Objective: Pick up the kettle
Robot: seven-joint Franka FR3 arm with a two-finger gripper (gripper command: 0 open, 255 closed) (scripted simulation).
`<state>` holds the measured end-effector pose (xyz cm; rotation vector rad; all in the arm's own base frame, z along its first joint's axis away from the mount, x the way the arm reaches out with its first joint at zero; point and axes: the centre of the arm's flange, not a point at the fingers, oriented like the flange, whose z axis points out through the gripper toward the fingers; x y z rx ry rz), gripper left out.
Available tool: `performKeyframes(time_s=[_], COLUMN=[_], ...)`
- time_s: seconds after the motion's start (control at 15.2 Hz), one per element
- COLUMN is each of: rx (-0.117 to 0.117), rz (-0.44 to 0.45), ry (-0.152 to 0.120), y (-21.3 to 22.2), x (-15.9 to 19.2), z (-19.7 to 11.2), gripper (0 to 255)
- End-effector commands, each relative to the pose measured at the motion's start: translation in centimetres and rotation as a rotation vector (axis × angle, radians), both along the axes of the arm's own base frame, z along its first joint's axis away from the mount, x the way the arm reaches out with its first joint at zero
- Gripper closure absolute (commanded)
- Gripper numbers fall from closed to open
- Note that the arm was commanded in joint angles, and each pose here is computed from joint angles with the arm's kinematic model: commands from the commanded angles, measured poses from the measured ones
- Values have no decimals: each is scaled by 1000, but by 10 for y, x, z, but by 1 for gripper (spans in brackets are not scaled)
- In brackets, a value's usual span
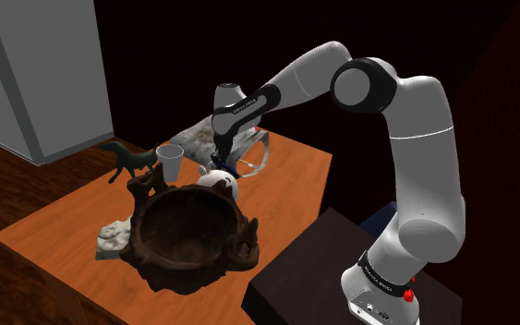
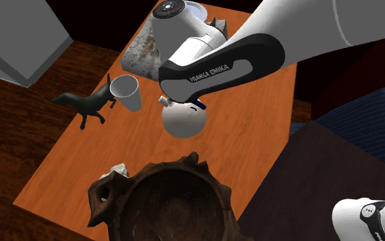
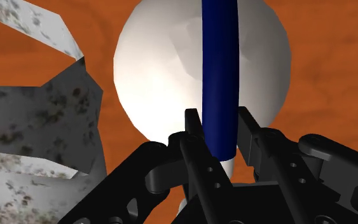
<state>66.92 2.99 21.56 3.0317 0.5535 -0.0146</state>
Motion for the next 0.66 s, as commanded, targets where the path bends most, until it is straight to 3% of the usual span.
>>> performKeyframes(time_s=[0.0,0.59], rx=[0,0], rz=[0,0], ry=[-2,-2], y=[0,0], x=[1,1], z=[12,49], gripper=[255,255])
